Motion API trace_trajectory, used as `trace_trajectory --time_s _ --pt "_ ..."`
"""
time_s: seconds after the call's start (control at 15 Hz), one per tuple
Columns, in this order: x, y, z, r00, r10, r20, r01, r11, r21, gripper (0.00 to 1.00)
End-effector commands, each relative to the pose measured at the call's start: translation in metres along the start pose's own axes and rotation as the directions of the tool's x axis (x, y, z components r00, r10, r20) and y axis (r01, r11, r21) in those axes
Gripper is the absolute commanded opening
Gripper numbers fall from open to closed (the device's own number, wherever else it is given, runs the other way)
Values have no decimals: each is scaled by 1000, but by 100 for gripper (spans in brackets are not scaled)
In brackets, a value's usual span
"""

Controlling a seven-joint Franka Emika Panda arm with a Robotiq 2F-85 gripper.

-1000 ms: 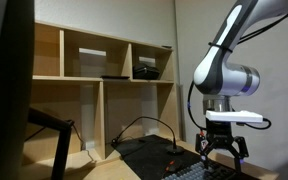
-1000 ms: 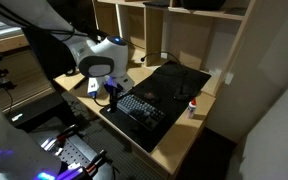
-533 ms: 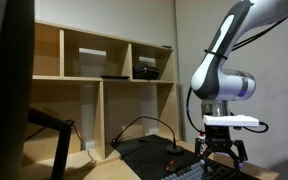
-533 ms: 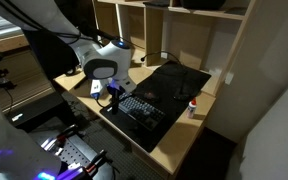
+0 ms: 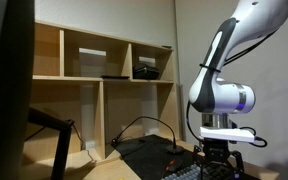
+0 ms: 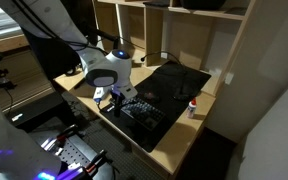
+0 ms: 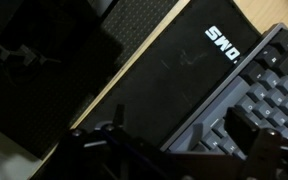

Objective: Click the space button on the keyboard

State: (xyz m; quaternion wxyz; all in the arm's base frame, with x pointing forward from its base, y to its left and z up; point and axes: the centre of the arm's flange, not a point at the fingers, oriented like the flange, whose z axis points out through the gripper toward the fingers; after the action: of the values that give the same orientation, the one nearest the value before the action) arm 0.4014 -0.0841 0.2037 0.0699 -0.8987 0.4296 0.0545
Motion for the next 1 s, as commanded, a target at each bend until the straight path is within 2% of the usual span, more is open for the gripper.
trace_trajectory --time_s 0.0,0.33,0.93 --pt "1 1 4 1000 13 -1 -13 1000 2 100" --pt "2 2 10 1000 26 -5 -26 1000 1 100" --pt "8 -1 38 995 85 -60 -83 996 37 100"
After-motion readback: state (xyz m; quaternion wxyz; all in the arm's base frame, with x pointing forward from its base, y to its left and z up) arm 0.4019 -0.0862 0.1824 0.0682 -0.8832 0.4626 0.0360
